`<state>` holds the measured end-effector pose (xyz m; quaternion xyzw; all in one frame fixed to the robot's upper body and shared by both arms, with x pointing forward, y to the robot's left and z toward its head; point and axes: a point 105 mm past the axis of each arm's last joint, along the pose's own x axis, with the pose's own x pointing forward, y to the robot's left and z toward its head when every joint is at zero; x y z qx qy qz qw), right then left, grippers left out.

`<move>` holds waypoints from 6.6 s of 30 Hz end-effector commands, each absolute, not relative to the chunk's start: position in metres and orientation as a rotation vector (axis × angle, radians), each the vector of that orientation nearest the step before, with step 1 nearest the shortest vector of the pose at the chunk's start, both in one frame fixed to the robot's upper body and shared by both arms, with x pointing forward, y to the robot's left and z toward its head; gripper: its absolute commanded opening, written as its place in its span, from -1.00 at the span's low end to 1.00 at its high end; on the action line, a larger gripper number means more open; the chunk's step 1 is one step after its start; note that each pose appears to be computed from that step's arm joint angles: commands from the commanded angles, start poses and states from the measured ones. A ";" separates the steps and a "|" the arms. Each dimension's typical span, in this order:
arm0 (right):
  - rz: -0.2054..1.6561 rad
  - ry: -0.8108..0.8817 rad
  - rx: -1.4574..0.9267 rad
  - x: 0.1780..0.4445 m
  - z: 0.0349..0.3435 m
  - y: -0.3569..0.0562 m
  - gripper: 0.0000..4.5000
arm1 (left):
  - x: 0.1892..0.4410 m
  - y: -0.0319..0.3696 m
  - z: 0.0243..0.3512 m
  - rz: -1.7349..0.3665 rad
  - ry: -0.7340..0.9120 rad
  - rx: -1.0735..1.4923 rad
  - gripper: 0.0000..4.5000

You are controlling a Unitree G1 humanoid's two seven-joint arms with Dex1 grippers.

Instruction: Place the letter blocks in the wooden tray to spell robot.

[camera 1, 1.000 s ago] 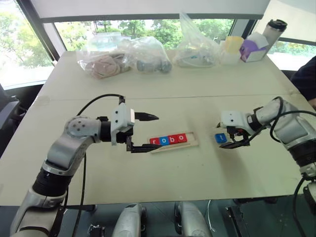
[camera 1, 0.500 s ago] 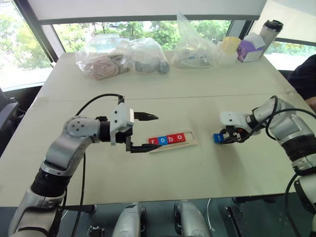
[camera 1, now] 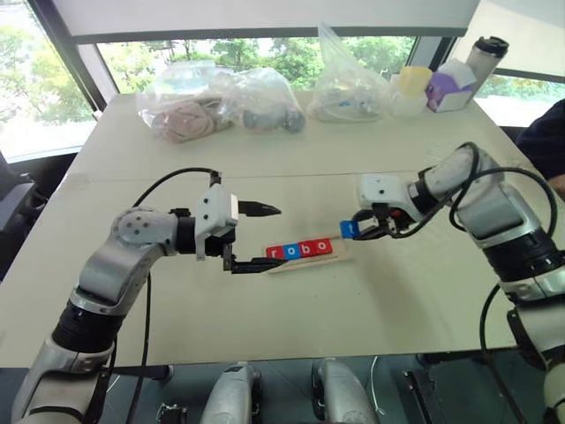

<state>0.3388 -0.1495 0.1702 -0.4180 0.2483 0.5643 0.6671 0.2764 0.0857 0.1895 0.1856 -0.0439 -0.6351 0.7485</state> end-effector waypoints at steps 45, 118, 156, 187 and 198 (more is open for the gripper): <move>1.329 0.657 -1.121 0.364 0.145 -0.141 -0.51 | 0.272 0.083 0.202 -1.349 -0.171 0.410 1.00; 0.956 0.300 -1.154 0.407 0.172 -0.145 0.98 | 0.273 0.080 0.201 -1.363 -0.171 0.409 1.00; 1.007 0.350 -1.106 0.387 0.164 -0.142 0.98 | 0.275 0.079 0.203 -1.361 -0.177 0.409 1.00; 1.022 0.307 -1.104 0.360 0.200 -0.146 0.98 | 0.268 0.088 0.197 -1.375 -0.130 0.415 1.00; 1.035 0.477 -0.808 0.281 0.193 -0.178 0.98 | 0.267 0.119 0.190 -1.283 -0.022 0.415 1.00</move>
